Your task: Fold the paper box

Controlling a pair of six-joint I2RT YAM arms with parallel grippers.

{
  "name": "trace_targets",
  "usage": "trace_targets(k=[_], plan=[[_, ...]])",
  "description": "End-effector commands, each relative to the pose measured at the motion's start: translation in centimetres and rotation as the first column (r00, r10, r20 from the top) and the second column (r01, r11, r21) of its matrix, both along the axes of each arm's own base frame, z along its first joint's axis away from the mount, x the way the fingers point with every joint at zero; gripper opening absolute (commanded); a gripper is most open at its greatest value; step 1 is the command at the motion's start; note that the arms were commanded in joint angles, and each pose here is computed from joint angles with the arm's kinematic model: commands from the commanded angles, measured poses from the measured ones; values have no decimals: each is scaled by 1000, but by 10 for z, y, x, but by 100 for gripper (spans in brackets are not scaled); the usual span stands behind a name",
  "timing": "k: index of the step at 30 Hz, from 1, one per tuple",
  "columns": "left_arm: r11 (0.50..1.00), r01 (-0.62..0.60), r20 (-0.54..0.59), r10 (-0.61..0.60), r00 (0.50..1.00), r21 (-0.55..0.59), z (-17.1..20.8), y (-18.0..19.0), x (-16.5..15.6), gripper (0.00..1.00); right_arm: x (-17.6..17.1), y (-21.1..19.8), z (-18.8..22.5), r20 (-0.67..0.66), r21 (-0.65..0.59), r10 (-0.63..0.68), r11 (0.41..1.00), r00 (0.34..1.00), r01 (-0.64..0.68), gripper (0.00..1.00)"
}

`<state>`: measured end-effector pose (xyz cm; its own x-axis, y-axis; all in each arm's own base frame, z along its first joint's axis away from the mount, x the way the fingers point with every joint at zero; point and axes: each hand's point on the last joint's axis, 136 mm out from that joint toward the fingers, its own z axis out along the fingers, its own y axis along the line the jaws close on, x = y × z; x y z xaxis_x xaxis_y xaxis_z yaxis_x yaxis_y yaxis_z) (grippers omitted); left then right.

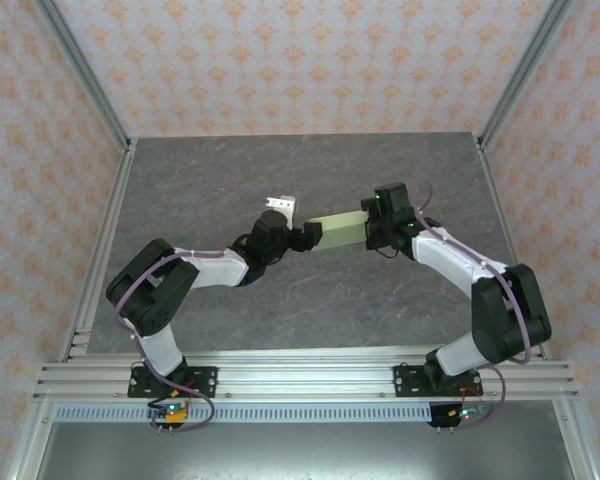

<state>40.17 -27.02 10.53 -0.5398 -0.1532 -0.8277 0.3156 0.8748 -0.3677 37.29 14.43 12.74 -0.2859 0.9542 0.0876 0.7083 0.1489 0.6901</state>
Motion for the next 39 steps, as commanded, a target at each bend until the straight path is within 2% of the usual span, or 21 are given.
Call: trace_targets(k=[1,4,7,10,13,21,25,28,30,33,39], plan=[[988,-23,-132,44,990,153,-57,20,-12,81,-8,-11,34,64,-3,-2,1000,998,2,77],[987,-24,-128,45,991,161,-57,19,-9,80,-11,-13,20,77,-11,10,1000,997,-10,77],[986,-33,-128,54,990,163,-57,20,-8,81,-19,-1,-19,-1,47,42,998,999,-42,75],[986,-19,-132,41,990,165,-56,17,-7,81,-29,14,-54,-92,80,137,988,986,-130,75],[985,-33,-119,54,991,170,-56,20,-6,81,-37,16,-66,-139,83,164,985,977,-154,75],[990,9,-47,-2,999,142,-44,13,-7,80,-30,-1,4,-25,-4,155,988,988,-155,77],[981,62,-13,-60,998,186,-40,9,-11,81,-25,-26,34,43,-45,97,994,994,-95,77],[962,94,46,-109,993,258,-34,8,-19,83,-25,-53,43,71,-127,41,991,997,-31,77],[950,125,76,-152,985,286,-30,4,-25,85,-26,-66,46,69,-120,6,993,998,2,77],[937,199,95,-234,967,287,-28,-8,-37,87,-24,-78,53,73,-70,9,998,997,-4,78],[951,189,166,-233,958,246,0,-3,-47,89,-29,-112,69,96,-140,-33,989,995,46,79]])
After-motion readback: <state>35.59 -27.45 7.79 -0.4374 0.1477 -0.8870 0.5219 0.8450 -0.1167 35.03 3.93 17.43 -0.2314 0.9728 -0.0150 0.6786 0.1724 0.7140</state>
